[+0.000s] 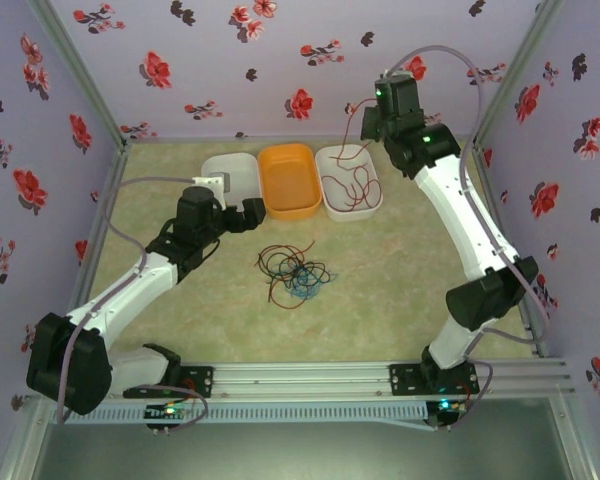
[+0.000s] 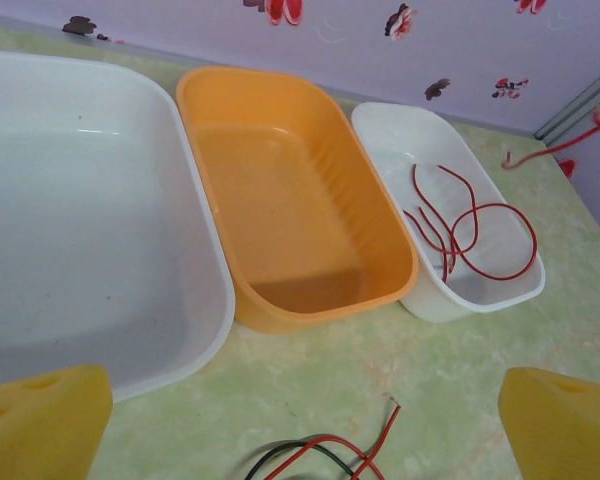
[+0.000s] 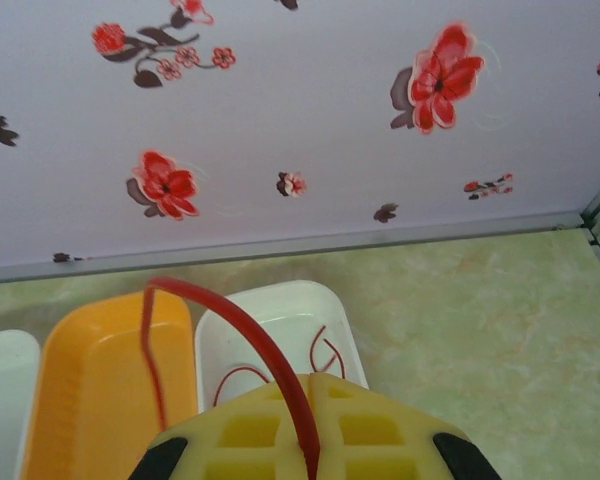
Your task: Untangle the cables
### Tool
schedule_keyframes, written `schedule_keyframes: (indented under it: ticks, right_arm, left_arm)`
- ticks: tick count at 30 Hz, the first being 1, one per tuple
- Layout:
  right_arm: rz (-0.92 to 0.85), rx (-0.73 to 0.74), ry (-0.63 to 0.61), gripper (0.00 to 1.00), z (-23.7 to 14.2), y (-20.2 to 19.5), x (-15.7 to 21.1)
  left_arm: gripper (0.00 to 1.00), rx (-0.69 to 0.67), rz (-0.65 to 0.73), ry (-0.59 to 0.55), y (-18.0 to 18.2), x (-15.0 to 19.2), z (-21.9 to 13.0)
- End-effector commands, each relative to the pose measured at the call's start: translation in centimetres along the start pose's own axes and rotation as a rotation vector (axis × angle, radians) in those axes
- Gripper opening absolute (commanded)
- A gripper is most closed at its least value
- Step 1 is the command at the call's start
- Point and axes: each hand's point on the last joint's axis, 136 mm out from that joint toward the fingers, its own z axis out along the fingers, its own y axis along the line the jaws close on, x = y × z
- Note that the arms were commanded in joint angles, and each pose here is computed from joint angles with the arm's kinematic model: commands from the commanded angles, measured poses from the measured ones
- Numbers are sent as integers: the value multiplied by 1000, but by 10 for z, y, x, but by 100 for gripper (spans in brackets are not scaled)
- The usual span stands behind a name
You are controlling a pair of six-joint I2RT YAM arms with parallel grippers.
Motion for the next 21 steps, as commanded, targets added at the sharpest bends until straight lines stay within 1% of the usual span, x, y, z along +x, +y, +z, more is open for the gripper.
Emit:
schedule_keyframes:
  ticks: [1,9,10,15,21]
  right_arm:
    - [39,9,13,0,8,-4,0]
    - [73,74,100,0,45,-20,25]
    - [79,52,122,0,49,-17,29]
    - [84,84,208,0,69,-27,52]
    - [54,173,311,0,100,-45,83]
  left_arm:
    - [100,-15,10,-15,6,0,2]
    - [100,1,18,11,3,5,5]
    - [100,2,16,13,4,5,6]
    - [100,4,17,47,2,9,11]
    - [100,-2,16,77,3,13,14]
